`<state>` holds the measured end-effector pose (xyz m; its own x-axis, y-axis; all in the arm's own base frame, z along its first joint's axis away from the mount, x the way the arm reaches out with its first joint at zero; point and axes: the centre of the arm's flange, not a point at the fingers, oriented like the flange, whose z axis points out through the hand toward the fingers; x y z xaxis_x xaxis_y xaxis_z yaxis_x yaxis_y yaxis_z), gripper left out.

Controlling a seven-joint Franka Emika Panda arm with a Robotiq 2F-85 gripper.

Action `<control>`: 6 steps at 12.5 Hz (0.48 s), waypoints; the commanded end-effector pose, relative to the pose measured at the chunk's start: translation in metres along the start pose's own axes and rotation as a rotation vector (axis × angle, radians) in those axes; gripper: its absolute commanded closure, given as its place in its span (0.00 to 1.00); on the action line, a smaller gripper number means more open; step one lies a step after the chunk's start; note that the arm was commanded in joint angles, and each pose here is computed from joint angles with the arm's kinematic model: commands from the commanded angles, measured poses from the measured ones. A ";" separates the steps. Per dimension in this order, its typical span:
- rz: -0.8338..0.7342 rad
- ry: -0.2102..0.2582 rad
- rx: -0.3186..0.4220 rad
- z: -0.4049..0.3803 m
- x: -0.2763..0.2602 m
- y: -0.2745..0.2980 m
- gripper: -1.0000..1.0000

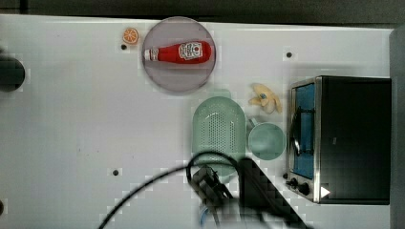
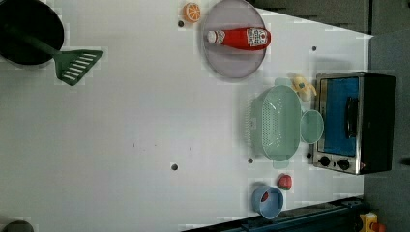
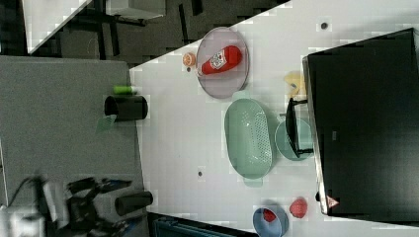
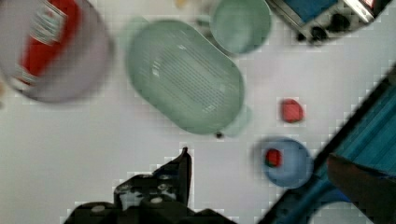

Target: Drag strainer right to left.

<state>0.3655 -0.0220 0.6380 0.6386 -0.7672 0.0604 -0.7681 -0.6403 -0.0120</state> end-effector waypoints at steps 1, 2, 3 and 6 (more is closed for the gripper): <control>-0.005 -0.046 -0.034 0.064 0.028 -0.018 0.00; 0.004 -0.044 -0.033 0.088 0.031 -0.024 0.00; 0.024 -0.043 -0.033 0.115 0.035 -0.031 0.00; 0.174 -0.044 -0.043 0.198 0.041 -0.046 0.00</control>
<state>0.4430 -0.0310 0.4801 0.5650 -0.8216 0.0753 -0.8217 -0.5686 -0.0388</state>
